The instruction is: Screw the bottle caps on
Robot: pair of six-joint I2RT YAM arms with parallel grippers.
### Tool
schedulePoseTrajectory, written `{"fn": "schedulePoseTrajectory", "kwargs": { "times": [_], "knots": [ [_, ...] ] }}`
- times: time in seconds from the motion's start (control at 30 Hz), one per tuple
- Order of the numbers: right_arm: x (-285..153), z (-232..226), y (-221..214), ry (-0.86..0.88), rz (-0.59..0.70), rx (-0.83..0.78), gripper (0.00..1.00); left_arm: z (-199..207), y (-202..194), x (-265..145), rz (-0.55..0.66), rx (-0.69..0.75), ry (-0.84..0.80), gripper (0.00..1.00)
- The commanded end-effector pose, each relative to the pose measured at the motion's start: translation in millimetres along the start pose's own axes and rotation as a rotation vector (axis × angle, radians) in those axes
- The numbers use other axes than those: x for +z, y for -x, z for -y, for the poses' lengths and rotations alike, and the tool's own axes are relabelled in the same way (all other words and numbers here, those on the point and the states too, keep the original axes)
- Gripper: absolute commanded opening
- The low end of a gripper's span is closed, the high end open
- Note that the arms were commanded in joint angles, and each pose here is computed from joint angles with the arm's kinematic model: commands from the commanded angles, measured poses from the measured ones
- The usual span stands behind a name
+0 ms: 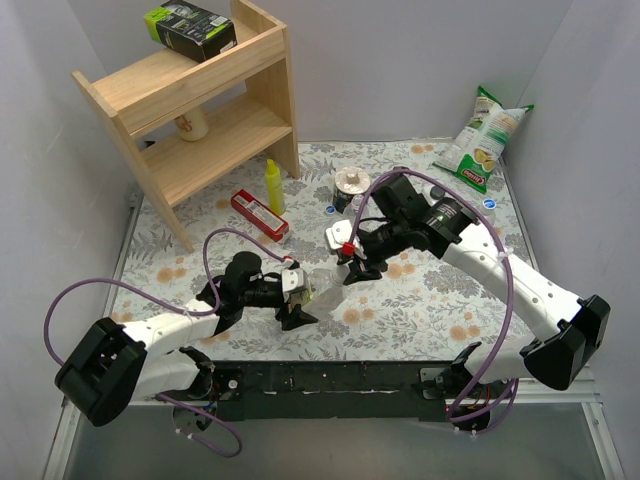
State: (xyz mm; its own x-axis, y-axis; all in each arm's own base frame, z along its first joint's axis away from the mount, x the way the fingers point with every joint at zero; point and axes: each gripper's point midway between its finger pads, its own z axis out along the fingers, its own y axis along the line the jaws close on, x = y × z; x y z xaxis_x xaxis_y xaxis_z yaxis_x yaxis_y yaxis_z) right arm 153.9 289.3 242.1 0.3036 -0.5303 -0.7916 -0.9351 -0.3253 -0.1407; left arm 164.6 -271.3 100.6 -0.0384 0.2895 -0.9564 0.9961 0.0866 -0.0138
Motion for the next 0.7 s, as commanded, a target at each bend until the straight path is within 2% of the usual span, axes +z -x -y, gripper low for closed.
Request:
{"fn": "schedulePoseTrajectory", "kwargs": {
  "times": [0.0, 0.17, 0.2, 0.27, 0.3, 0.4, 0.67],
  "knots": [
    [16, -23, -22, 0.128, -0.057, 0.164, 0.25, -29, 76, 0, 0.169, 0.221, 0.073, 0.00],
    [27, -14, -30, 0.123, -0.089, 0.273, 0.24, -53, 93, -3, 0.181, 0.252, 0.202, 0.00],
    [28, -9, -32, 0.076, -0.109, 0.366, 0.24, -58, 96, -5, 0.187, 0.232, 0.231, 0.00],
    [31, 6, -29, 0.010, -0.100, 0.443, 0.23, -68, 106, -7, 0.206, 0.179, 0.283, 0.00],
    [33, 9, -29, -0.018, -0.111, 0.548, 0.22, -68, 108, -7, 0.214, 0.159, 0.288, 0.00],
    [38, 13, -24, -0.014, -0.082, 0.698, 0.22, -65, 114, -7, 0.233, 0.146, 0.293, 0.00],
    [39, 34, -20, 0.001, -0.033, 0.805, 0.19, -61, 92, -5, 0.173, 0.219, 0.305, 0.00]
  ]
}}
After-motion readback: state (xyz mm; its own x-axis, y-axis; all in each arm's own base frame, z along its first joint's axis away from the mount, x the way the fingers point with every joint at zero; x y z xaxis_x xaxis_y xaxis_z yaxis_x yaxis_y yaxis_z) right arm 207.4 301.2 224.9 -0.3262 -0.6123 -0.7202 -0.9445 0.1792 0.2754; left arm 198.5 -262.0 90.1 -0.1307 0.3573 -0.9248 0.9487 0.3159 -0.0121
